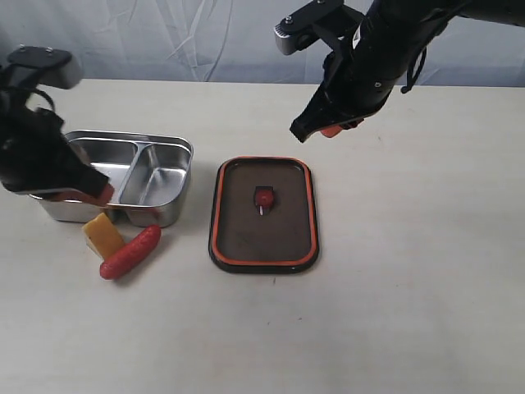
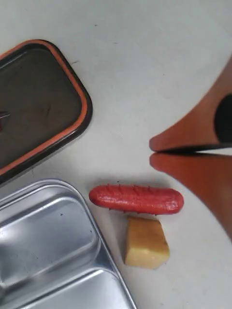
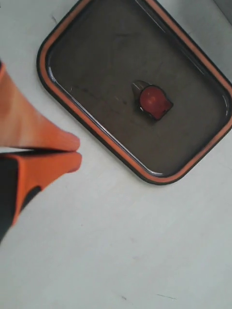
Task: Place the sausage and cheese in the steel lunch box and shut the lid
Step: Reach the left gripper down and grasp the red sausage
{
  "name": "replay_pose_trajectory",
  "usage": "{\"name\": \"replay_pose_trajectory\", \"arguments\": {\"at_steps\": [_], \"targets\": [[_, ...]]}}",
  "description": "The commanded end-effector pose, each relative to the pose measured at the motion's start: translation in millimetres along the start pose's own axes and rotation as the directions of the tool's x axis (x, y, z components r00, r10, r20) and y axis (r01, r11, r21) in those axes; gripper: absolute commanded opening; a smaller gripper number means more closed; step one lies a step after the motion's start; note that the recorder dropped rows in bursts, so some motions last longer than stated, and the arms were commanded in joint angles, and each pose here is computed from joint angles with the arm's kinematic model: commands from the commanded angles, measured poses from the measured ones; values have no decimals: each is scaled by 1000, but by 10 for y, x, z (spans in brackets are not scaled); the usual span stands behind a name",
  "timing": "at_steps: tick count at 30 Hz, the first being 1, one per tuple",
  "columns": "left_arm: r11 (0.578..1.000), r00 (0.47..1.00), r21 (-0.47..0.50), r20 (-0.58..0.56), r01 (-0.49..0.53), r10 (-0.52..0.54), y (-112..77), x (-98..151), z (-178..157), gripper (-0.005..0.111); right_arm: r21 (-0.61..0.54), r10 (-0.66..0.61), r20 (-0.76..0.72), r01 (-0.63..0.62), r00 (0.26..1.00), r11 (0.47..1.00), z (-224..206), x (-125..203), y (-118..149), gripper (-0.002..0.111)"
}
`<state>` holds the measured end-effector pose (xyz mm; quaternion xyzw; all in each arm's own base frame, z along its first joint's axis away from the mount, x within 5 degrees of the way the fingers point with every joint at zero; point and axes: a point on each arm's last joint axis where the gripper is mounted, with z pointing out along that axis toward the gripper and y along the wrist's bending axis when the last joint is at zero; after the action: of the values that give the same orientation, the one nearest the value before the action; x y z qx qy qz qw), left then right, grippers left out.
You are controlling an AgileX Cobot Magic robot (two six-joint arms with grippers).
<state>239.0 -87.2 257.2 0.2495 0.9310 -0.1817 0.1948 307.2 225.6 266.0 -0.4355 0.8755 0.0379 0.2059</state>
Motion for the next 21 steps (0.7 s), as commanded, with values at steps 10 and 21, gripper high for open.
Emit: {"name": "replay_pose_trajectory", "arguments": {"at_steps": [10, 21], "targets": [[999, 998, 6, -50, 41, -40, -215, -55, 230, 0, 3, 3, -14, -3, 1000, 1000, -32, 24, -16, 0], [1000, 978, -28, -209, -12, 6, -48, -21, 572, 43, -9, 5, -53, -5, 999, 1000, -34, 59, -6, 0]]}}
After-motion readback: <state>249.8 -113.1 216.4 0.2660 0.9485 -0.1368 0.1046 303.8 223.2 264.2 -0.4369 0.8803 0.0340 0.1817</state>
